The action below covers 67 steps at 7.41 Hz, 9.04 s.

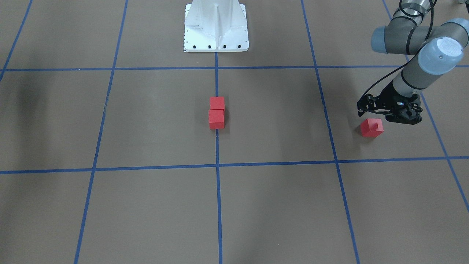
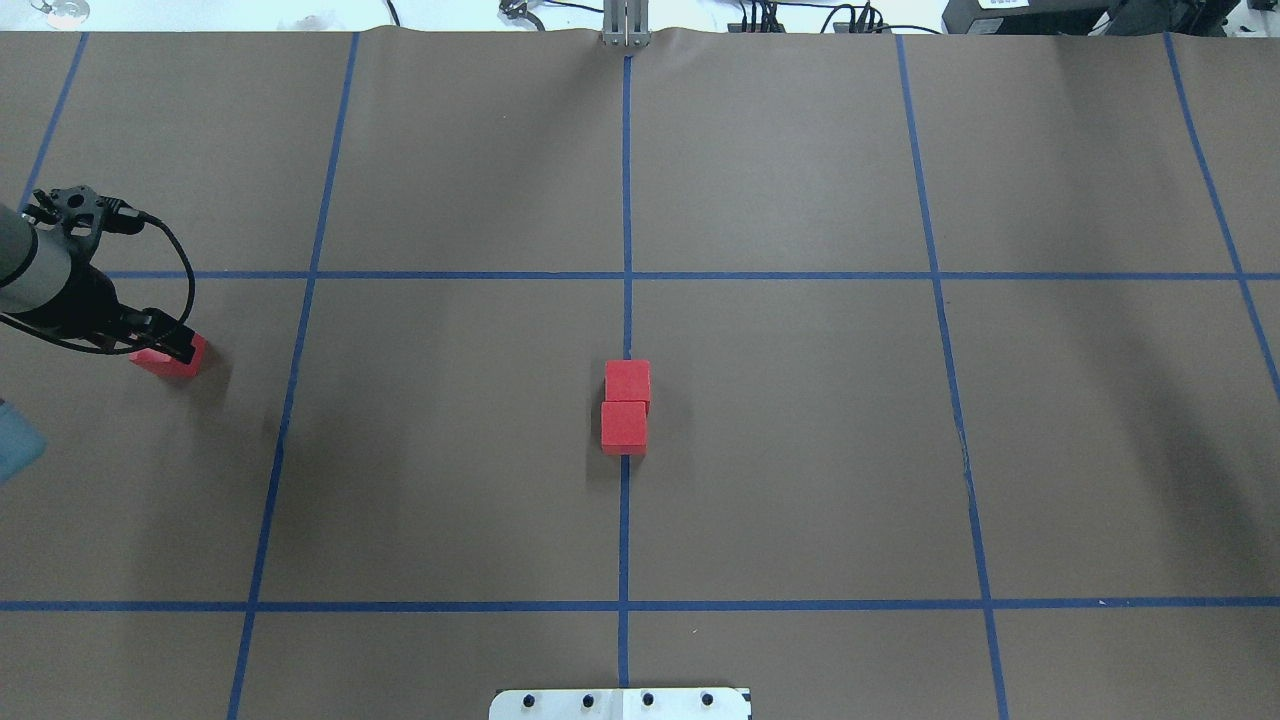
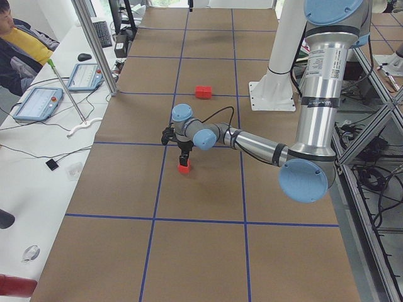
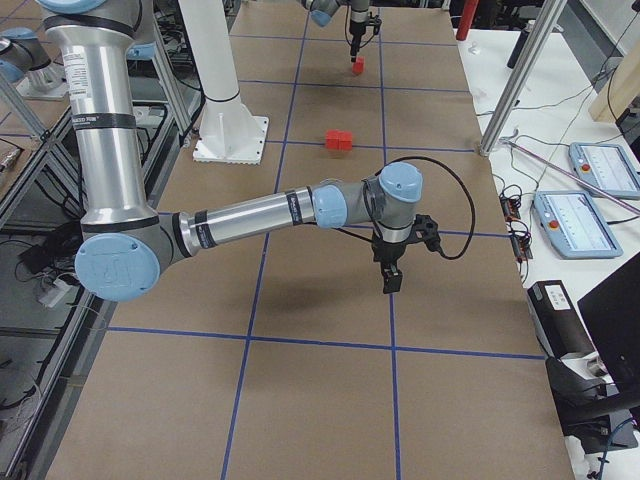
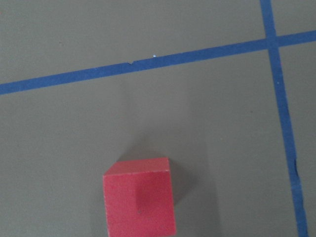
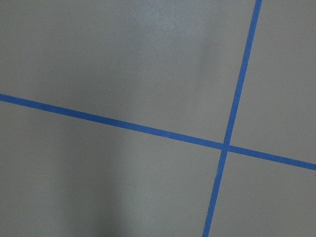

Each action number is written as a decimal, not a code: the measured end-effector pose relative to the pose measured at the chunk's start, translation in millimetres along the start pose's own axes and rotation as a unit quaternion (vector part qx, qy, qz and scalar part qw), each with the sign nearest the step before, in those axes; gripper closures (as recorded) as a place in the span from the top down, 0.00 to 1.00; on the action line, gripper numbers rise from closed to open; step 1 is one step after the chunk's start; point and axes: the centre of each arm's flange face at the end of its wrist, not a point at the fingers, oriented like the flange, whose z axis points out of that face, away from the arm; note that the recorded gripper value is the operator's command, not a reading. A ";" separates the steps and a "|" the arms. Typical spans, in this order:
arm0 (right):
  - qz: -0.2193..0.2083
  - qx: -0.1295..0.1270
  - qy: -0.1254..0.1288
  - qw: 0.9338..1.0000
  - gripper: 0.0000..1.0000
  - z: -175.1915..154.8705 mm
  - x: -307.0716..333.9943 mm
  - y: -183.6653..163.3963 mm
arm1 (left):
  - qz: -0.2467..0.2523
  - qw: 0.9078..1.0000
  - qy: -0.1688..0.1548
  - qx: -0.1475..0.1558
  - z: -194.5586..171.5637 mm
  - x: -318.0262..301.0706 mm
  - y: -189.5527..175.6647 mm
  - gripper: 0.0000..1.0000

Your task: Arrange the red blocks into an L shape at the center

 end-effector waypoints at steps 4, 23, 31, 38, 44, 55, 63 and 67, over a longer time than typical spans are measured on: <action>0.000 0.000 0.000 1.000 0.99 -0.3 -0.2 -0.8 | -0.003 1.000 -0.005 -0.004 9.7 -6.8 -4.5 1.00; -0.001 0.000 0.001 1.000 0.99 -0.2 -0.7 -1.7 | 0.031 0.995 -0.035 0.086 22.0 -37.5 -16.6 1.00; 0.001 -0.003 0.001 1.000 0.99 4.0 2.0 -5.1 | -0.072 0.994 -0.016 0.077 24.6 -38.1 -7.6 0.75; -0.001 -0.001 0.001 1.000 0.99 2.1 0.5 -8.2 | -0.075 0.995 -0.012 0.061 29.9 -41.1 2.4 0.06; -0.001 0.000 0.001 1.000 0.99 1.0 -0.5 -12.8 | -0.036 0.995 0.028 0.092 -12.7 11.0 -16.8 0.00; 0.027 -0.014 0.003 1.000 0.99 12.0 30.1 17.5 | 0.321 0.932 0.100 0.136 -62.9 234.9 -50.3 0.00; 0.132 -0.016 -0.011 0.991 0.99 9.1 115.1 101.7 | 0.528 0.844 0.072 0.066 -47.7 328.9 -97.9 0.00; 0.133 -0.017 -0.012 0.991 0.99 10.3 116.2 102.5 | 0.562 0.821 0.090 0.047 -17.5 392.0 -86.4 0.00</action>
